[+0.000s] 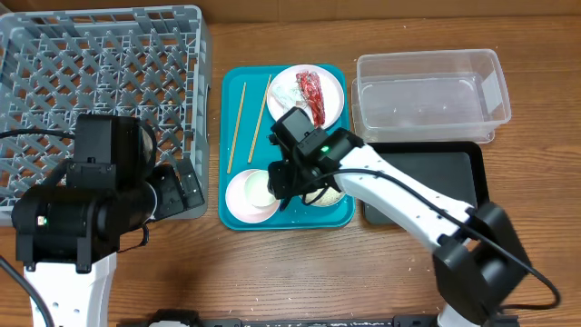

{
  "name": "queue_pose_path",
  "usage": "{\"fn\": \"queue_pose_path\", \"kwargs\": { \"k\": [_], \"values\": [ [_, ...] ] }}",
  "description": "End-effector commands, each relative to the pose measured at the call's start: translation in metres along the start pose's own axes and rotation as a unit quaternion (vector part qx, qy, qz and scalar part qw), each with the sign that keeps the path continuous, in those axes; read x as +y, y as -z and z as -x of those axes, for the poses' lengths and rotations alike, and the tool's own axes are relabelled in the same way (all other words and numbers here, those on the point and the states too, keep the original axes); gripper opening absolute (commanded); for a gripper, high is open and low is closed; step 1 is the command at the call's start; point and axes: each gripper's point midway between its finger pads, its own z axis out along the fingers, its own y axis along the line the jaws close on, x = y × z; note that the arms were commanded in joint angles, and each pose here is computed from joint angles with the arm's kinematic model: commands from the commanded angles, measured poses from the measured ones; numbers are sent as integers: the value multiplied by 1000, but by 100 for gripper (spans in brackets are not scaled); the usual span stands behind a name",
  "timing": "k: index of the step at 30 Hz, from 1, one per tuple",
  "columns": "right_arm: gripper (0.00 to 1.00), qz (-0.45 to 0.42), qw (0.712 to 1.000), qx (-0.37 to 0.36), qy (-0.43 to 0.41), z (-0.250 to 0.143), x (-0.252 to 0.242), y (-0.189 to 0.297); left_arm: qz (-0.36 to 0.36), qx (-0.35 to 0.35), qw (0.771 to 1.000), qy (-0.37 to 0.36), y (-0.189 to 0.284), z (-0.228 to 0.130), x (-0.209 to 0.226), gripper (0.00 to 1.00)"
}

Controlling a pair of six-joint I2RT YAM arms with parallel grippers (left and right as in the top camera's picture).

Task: Sort waste into correct bins and load items into the dishwasher
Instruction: 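Reach the right gripper to the white cup on the teal tray and grasp it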

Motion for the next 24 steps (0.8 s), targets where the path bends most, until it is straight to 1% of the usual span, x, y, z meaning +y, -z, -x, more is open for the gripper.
{"fn": "queue_pose_path", "kwargs": {
  "k": [1,4,10,12,18,21,22,23,24],
  "values": [
    [38,-17,1000,-20,0,8,0,-1,11,-9,1000,15,2,4,5,100],
    [35,-41,999,-33,-1,13,-9,-1,13,-5,1000,15,2,2,6,100],
    [33,-41,999,-32,5,9,-7,-8,13,-5,1000,15,2,2,6,100],
    [28,-43,999,-28,5,8,-9,-11,13,-5,1000,15,2,2,6,100],
    [28,-39,999,-34,1,12,-7,-15,11,-4,1000,15,2,2,5,100],
    [28,-45,999,-24,-3,9,-12,-24,12,-4,1000,15,2,2,5,100],
    [24,-49,999,-17,-7,7,-14,-28,12,-4,1000,15,2,2,5,100],
    [16,-52,998,-11,-13,4,-17,-31,12,-3,1000,15,2,2,5,100],
    [10,-54,998,-8,-13,3,-18,-33,12,-3,1000,15,2,1,6,100]
  ]
}}
